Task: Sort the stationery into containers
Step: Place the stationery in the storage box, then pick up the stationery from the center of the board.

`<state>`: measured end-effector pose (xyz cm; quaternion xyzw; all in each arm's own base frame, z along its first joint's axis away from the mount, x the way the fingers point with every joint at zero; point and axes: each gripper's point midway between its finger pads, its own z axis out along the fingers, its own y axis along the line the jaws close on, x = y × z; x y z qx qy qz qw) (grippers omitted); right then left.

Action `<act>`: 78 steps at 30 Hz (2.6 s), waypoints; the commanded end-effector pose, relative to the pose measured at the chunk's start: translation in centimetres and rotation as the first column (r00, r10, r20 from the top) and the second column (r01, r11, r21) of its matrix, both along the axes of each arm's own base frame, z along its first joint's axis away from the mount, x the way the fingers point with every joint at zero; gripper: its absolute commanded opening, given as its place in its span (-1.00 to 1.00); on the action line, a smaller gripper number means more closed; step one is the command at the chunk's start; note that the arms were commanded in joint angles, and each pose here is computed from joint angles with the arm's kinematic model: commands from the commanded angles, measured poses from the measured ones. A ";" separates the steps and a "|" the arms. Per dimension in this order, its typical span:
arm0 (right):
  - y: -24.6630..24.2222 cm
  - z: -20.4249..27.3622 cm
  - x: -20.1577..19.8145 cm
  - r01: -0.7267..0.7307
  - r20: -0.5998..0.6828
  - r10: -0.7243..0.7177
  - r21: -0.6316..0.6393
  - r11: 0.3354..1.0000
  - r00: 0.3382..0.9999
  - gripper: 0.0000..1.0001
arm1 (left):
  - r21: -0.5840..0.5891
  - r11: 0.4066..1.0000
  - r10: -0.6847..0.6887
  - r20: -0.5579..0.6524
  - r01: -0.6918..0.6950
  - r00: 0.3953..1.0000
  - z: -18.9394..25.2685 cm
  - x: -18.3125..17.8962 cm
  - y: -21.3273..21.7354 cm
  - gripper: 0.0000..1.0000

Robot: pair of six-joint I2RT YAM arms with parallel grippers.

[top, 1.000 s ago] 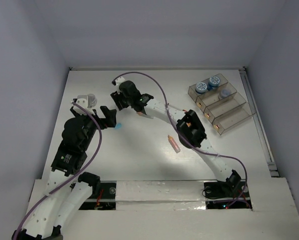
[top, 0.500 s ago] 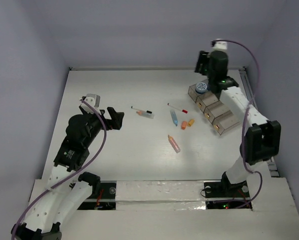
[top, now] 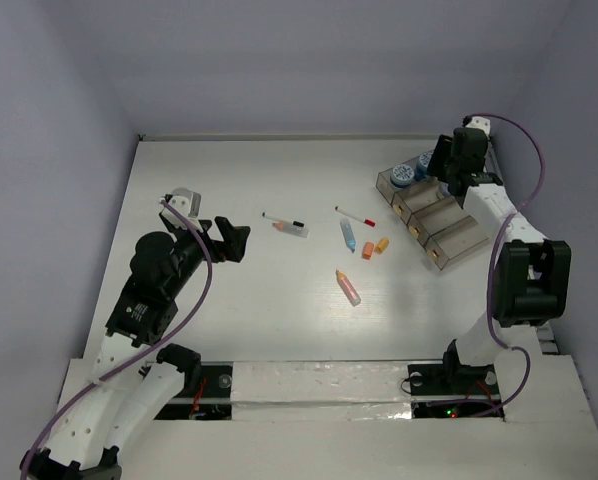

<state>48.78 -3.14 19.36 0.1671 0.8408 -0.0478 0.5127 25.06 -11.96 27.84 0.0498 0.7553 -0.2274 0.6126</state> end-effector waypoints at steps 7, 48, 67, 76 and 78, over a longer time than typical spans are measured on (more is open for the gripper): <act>0.2 -2.5 1.0 0.014 -0.022 -0.013 0.043 0.999 1.000 -0.10 | -0.004 1.000 -0.014 0.028 0.014 0.999 0.6 0.2 -0.3 0.98; 3.3 1.1 0.5 -0.138 0.099 0.122 0.168 0.976 0.988 1.00 | 0.010 0.998 0.064 0.008 -0.064 0.998 0.1 1.1 0.8 0.98; 18.6 6.5 -13.8 -0.630 0.326 0.548 0.257 0.733 0.770 1.00 | 0.209 0.861 0.500 -0.173 -0.465 0.848 -4.2 6.9 7.8 0.98; 19.6 6.1 -15.9 -0.689 0.374 0.585 0.284 0.667 0.720 1.00 | 0.246 0.758 0.651 -0.327 -0.604 0.685 -9.8 12.9 14.6 0.95; 19.6 6.5 -16.1 -0.695 0.394 0.581 0.283 0.661 0.712 1.00 | 0.272 0.743 0.669 -0.334 -0.611 0.664 -10.6 14.3 15.0 0.94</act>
